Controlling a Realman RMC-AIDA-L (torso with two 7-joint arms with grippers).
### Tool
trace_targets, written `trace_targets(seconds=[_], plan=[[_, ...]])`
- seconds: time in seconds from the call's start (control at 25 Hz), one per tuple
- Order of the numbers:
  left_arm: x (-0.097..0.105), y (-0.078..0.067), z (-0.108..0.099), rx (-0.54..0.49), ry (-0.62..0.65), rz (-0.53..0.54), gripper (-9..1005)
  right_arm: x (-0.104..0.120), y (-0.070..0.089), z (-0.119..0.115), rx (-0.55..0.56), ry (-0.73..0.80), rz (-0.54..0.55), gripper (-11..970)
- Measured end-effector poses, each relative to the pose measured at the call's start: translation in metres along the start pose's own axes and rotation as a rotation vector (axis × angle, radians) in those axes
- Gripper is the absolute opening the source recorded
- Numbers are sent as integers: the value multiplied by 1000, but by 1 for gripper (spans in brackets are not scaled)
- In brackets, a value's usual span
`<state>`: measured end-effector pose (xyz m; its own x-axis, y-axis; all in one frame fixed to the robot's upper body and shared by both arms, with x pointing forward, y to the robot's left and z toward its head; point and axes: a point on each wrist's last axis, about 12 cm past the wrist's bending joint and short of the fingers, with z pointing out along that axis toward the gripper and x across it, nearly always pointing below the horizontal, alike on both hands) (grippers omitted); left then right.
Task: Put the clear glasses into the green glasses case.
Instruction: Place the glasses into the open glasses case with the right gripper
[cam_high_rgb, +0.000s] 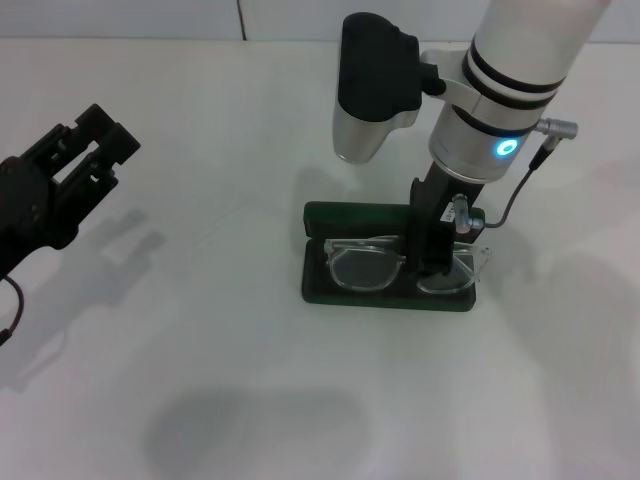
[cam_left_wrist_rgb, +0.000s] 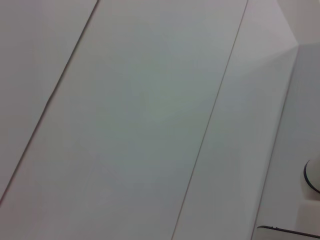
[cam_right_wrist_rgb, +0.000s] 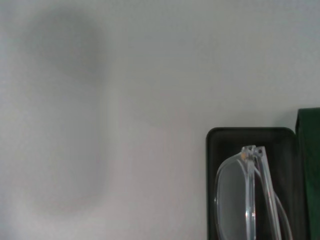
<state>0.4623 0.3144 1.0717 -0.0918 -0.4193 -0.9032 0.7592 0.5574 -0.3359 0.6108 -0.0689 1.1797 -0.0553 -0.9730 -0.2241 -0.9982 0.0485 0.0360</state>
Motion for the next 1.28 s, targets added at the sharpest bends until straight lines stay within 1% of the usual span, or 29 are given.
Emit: trace_targets(seconds=[0.8, 1.0, 1.28], plan=[[2, -1, 1, 0, -3, 1, 483, -1, -1, 1, 11, -1, -3, 112], [2, -1, 1, 1, -3, 1, 483, -1, 0, 0, 6, 1, 0, 151], [2, -1, 1, 3, -4, 1, 483, -3, 1, -1, 9, 0, 1, 149]])
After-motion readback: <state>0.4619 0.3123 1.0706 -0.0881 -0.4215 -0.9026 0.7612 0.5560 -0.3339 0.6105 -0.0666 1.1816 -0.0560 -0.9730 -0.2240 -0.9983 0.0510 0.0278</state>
